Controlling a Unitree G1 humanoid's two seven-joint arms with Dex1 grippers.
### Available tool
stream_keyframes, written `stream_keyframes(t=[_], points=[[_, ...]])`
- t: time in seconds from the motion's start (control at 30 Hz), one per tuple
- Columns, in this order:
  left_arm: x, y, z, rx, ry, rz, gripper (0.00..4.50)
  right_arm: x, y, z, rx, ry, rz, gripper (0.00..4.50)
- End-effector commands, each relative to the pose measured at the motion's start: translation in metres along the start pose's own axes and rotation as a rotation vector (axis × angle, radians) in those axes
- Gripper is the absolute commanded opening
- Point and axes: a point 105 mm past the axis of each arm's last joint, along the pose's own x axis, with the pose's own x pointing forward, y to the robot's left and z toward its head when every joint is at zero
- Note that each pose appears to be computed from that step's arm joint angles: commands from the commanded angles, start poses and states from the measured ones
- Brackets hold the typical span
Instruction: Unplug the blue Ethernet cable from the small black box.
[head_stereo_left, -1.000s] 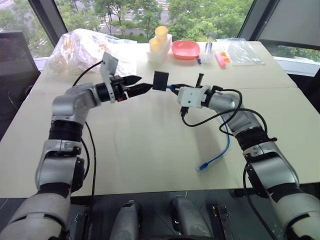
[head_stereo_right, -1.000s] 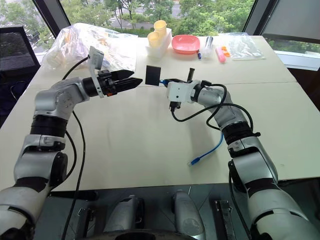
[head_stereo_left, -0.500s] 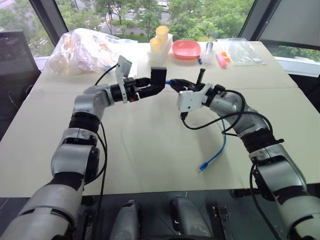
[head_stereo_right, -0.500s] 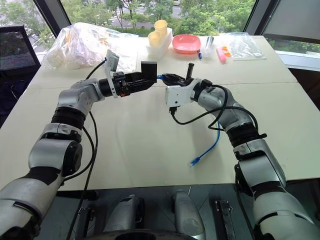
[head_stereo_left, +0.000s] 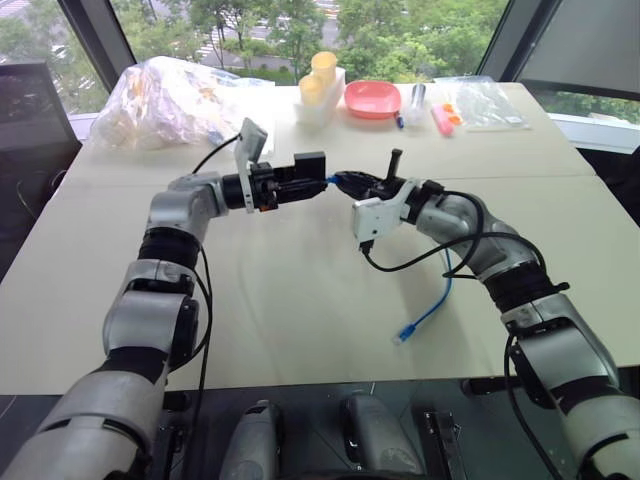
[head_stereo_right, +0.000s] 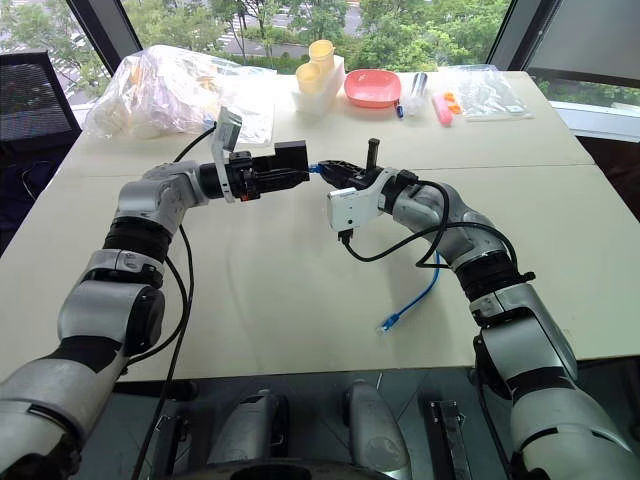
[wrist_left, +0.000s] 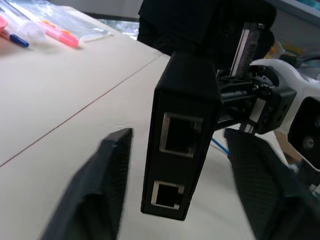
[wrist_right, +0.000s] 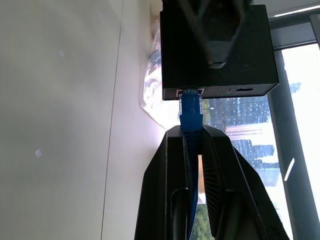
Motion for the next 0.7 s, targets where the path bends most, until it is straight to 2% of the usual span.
stream_keyframes(t=[0.03,0.1,0.4,0.47,0.5,0.53,0.6,0.7], points=[[0.001,-0.006,0.012,0.057,-0.018,-0.027,1.22,0.0,-0.01,0.008,-0.022,-0.032,-0.043,0.0],[0.001,-0.006,0.011,0.056,-0.019,-0.022,0.49,0.0,-0.01,0.008,-0.02,-0.031,-0.042,0.0],[0.0,-0.001,0.007,0.055,-0.022,0.02,0.52,0.0,-0.001,0.007,-0.008,-0.018,0.004,0.0],[0.0,-0.001,0.005,0.052,-0.019,0.018,0.52,-0.002,0.001,0.003,0.071,-0.003,0.01,0.9],[-0.001,-0.001,0.004,0.052,-0.017,0.017,0.52,-0.004,0.002,0.001,0.075,-0.001,0.019,1.15],[-0.001,-0.001,0.004,0.051,-0.015,0.017,0.52,-0.005,0.003,0.001,0.074,0.0,0.026,1.74],[-0.002,-0.002,0.002,0.052,-0.008,0.015,0.52,-0.009,0.002,-0.003,0.077,0.017,0.015,2.58],[-0.011,0.003,-0.004,0.047,0.011,0.031,0.52,-0.028,-0.001,-0.03,0.236,0.137,0.005,4.12]])
